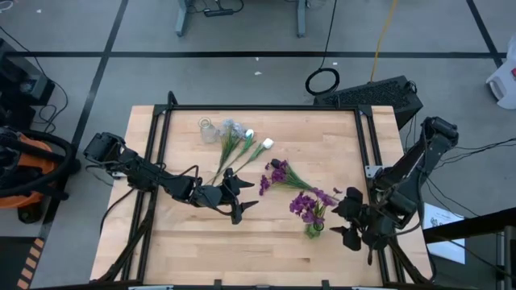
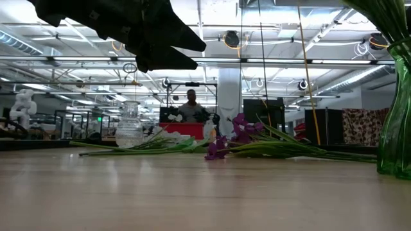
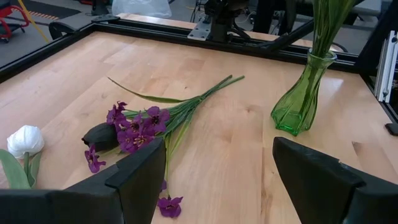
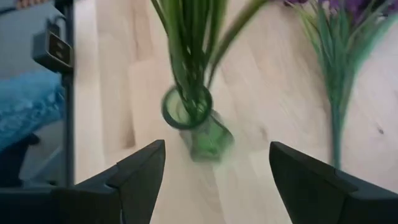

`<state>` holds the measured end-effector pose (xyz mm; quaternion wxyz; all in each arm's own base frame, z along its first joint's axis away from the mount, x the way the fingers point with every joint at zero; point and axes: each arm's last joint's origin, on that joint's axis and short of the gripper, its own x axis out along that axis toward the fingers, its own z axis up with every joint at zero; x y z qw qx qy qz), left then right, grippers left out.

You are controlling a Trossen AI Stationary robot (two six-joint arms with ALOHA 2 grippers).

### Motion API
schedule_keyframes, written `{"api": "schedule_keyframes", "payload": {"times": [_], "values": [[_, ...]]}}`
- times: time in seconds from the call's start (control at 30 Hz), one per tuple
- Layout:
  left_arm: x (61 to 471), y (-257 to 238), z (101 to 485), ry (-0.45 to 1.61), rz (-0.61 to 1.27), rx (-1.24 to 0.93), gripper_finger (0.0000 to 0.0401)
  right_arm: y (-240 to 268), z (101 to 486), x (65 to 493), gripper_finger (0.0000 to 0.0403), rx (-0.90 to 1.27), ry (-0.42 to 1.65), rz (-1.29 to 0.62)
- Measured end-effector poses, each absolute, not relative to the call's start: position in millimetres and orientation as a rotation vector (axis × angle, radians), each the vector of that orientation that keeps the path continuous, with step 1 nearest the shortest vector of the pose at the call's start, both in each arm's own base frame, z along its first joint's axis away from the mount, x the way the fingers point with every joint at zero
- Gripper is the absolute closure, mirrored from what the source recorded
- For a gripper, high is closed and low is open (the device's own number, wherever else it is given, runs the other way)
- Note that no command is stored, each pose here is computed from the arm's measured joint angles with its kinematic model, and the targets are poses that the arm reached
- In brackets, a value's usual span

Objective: Sort flowers into vase by color
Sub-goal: Put the purple flower into the green vase

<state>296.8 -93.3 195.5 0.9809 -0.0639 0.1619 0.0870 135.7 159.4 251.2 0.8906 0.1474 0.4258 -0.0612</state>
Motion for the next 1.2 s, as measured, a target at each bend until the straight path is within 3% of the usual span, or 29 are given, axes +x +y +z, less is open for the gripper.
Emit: {"api": "schedule_keyframes", "payload": {"times": [0.6,0.9,1.2], "values": [[296.8,-93.3,195.6,0.325,0.176,-0.131,0.0102,148.8,220.5,123.7,0.0199,0.03,0.805,-0.43],[296.8,-93.4,195.6,0.326,0.173,-0.128,0.0102,139.0,163.0,119.9,0.0204,0.106,0.739,-0.475],[296.9,-93.6,195.9,0.324,0.169,-0.13,0.0102,114.3,132.2,128.3,0.0204,0.145,0.695,-0.549]]}}
